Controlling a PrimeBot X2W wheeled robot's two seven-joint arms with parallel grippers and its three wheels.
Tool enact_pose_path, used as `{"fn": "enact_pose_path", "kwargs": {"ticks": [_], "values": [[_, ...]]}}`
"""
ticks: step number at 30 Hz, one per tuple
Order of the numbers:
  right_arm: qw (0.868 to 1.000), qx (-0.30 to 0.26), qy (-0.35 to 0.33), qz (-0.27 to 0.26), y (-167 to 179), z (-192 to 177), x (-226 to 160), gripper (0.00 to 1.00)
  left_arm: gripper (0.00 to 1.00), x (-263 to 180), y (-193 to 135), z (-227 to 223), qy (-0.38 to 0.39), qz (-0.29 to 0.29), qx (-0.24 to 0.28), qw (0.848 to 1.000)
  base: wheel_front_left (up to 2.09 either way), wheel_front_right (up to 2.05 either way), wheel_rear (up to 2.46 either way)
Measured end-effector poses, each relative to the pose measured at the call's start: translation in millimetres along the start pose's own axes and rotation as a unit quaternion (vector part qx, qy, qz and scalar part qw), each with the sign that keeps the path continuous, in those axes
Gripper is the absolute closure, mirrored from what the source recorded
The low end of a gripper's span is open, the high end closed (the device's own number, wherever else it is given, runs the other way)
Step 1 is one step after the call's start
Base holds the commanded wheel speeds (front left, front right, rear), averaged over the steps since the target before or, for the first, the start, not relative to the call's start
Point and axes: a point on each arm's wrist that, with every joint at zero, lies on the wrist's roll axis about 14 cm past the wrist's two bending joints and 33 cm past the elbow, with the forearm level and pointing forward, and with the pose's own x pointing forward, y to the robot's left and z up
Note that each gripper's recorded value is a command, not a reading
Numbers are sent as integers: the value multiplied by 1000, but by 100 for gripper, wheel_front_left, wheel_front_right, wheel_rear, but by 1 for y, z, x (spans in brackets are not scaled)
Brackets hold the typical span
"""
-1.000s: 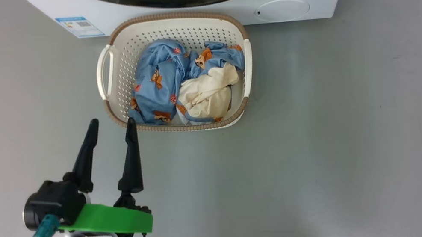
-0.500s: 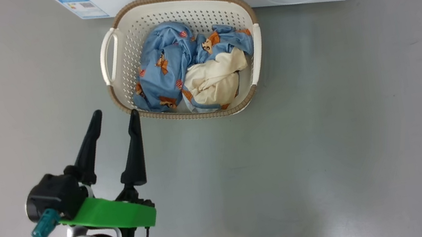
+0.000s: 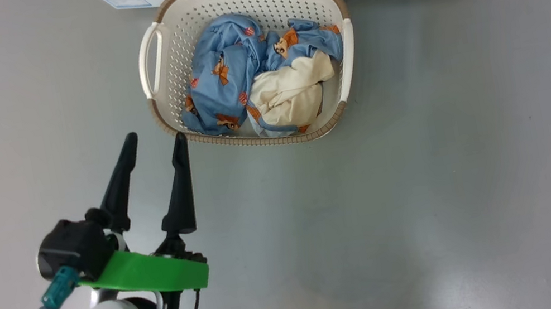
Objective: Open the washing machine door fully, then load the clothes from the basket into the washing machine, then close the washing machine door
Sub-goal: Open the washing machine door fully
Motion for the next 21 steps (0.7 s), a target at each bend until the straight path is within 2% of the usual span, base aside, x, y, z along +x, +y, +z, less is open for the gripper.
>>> {"fn": "enact_pose_path", "kwargs": {"ticks": [11, 18, 21], "values": [[997, 1, 74, 0, 3, -11, -5, 100, 0, 1, 1, 8, -13, 4, -2, 1000, 0, 0, 0], [990, -9, 143, 14, 17, -29, -20, 100, 0, -1, -3, 20, -28, -1, -3, 1000, 0, 0, 0], [982, -11, 189, 22, 18, -48, -31, 100, 0, -3, -4, 25, -35, -3, -5, 999, 0, 0, 0]]}}
